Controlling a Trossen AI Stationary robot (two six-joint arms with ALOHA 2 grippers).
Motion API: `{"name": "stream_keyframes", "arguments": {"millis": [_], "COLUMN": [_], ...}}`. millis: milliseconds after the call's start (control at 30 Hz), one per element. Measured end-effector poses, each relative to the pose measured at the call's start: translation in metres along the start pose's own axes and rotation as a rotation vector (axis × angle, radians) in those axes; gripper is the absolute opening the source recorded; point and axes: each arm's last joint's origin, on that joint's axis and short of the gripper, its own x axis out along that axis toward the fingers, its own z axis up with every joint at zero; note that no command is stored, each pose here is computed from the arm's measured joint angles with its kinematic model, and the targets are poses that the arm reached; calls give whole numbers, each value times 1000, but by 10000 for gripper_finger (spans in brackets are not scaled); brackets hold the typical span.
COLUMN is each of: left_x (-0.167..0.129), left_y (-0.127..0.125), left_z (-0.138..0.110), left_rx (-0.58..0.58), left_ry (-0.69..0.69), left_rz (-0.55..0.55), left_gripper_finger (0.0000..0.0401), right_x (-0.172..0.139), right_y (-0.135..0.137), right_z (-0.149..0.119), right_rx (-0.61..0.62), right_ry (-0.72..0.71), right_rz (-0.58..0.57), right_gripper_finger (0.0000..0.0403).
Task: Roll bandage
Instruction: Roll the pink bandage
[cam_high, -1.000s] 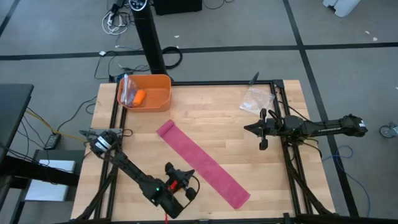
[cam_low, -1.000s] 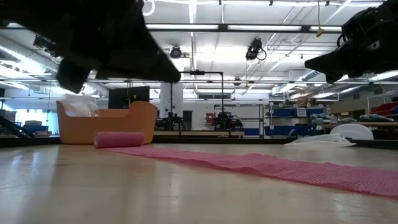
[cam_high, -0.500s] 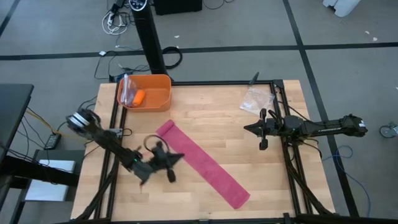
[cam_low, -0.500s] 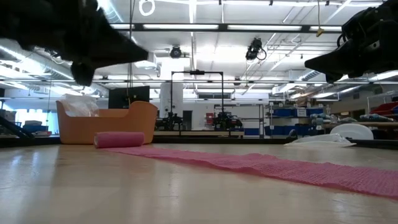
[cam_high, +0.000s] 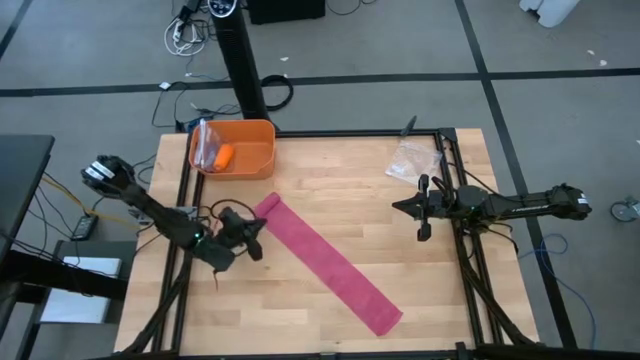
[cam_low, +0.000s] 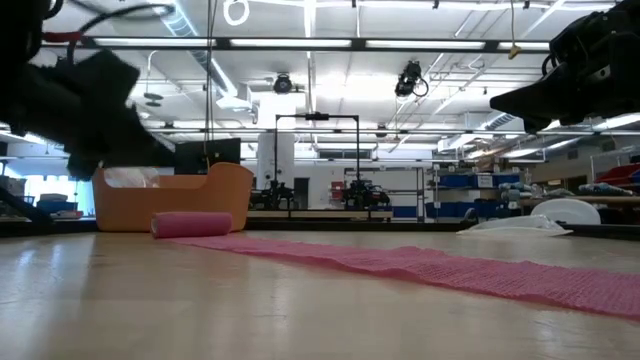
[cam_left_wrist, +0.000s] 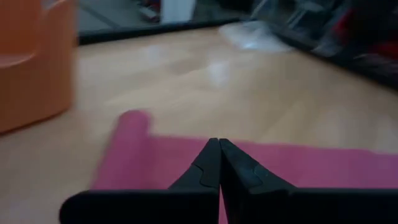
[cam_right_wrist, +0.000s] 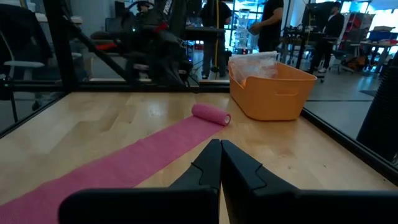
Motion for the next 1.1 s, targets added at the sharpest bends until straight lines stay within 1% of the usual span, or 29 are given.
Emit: {"name": "stream_keyframes", "arguments": {"millis": [100,167,300,433,567,667,767,867,900,1033,1100], "left_x": [3,5,7,3,-1,-2,-3,-1,0,2,2], "left_y": [10,13,12,10,9,12,15,19,21,34,42], "left_z": [-4,-5,0,9,15,15,14,7,3,-16,-23], "left_rx": [1,0,33,75,128,163,185,144,108,-94,-163], "left_ry": [33,56,141,246,343,360,366,356,355,352,329], "left_rz": [66,88,142,225,260,280,293,274,261,219,203], "left_gripper_finger": [7,7,8,8,9,12,25,47,56,95,111], "right_x": [0,0,0,0,0,0,0,0,0,0,0], "right_y": [0,0,0,0,0,0,0,0,0,0,0], "right_z": [0,0,0,0,0,0,0,0,0,0,0], "right_rx": [0,0,0,0,0,0,0,0,0,0,0], "right_ry": [0,0,-1,0,0,0,0,0,0,0,0], "right_rz": [0,0,0,0,0,0,0,0,0,0,0], "right_gripper_finger": [6,8,8,7,8,8,6,7,8,8,7]}}
